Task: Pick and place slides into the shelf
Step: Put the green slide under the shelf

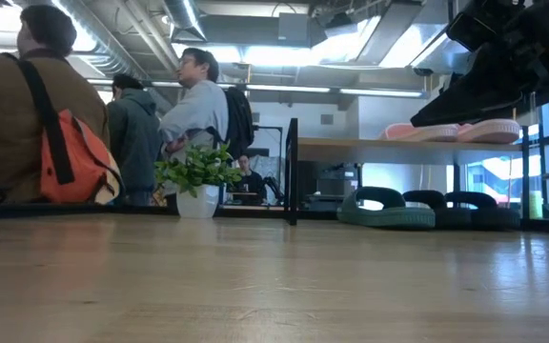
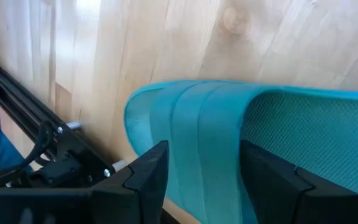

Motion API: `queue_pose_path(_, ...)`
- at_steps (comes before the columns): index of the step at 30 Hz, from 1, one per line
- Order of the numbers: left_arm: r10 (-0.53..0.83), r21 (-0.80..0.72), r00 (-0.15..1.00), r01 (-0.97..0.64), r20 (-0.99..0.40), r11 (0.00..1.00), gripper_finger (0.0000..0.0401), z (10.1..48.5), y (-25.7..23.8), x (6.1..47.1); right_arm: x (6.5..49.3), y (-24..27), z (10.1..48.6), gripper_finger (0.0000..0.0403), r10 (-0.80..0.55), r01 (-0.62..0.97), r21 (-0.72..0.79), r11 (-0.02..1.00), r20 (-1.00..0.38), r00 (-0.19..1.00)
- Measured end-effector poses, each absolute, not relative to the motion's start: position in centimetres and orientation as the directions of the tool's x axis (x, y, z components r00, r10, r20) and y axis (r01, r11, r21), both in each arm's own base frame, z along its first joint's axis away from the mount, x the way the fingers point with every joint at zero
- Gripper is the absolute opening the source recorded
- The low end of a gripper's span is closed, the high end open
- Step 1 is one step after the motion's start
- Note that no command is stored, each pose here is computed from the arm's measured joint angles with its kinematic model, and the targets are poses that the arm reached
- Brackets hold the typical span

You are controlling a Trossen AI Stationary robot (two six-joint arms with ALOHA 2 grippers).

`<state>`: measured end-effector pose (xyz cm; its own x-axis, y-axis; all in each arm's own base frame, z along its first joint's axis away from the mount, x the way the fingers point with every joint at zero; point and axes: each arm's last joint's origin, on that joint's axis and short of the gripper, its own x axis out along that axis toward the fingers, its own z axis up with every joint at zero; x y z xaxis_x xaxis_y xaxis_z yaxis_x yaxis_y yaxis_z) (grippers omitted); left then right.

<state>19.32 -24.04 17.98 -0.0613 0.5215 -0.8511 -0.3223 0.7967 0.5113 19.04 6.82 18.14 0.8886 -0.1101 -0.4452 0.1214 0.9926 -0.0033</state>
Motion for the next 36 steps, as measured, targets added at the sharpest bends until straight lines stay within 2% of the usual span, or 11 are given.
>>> queue_pose_path(13, 0.563, 0.573, -0.127, -0.296, -0.817, 0.764, 0.0176, 17.4, -23.1, 18.9, 19.0, 6.8, 18.1, 0.014, -0.111, 0.121, -0.007, 0.993, -0.45, 0.886)
queue_pose_path(19, 0.572, 0.587, -0.142, -0.277, -0.808, 0.761, 0.0126, 17.5, -23.0, 18.7, 19.0, 6.8, 18.1, 0.014, -0.111, 0.121, -0.008, 0.993, -0.45, 0.886)
queue_pose_path(28, 0.577, 0.591, -0.133, -0.24, -0.806, 0.77, 0.0013, 17.5, -23.0, 18.8, 19.0, 6.8, 18.1, 0.014, -0.111, 0.12, -0.01, 0.993, -0.45, 0.886)
queue_pose_path(33, 0.579, 0.591, -0.128, -0.244, -0.805, 0.769, 0.0009, 17.5, -23.0, 18.8, 19.0, 6.8, 18.1, 0.014, -0.111, 0.12, -0.01, 0.993, -0.45, 0.886)
queue_pose_path(36, 0.601, 0.604, -0.087, -0.217, -0.794, 0.767, 0.0004, 17.5, -22.9, 18.9, 19.0, 6.8, 18.1, 0.014, -0.111, 0.12, -0.01, 0.993, -0.45, 0.886)
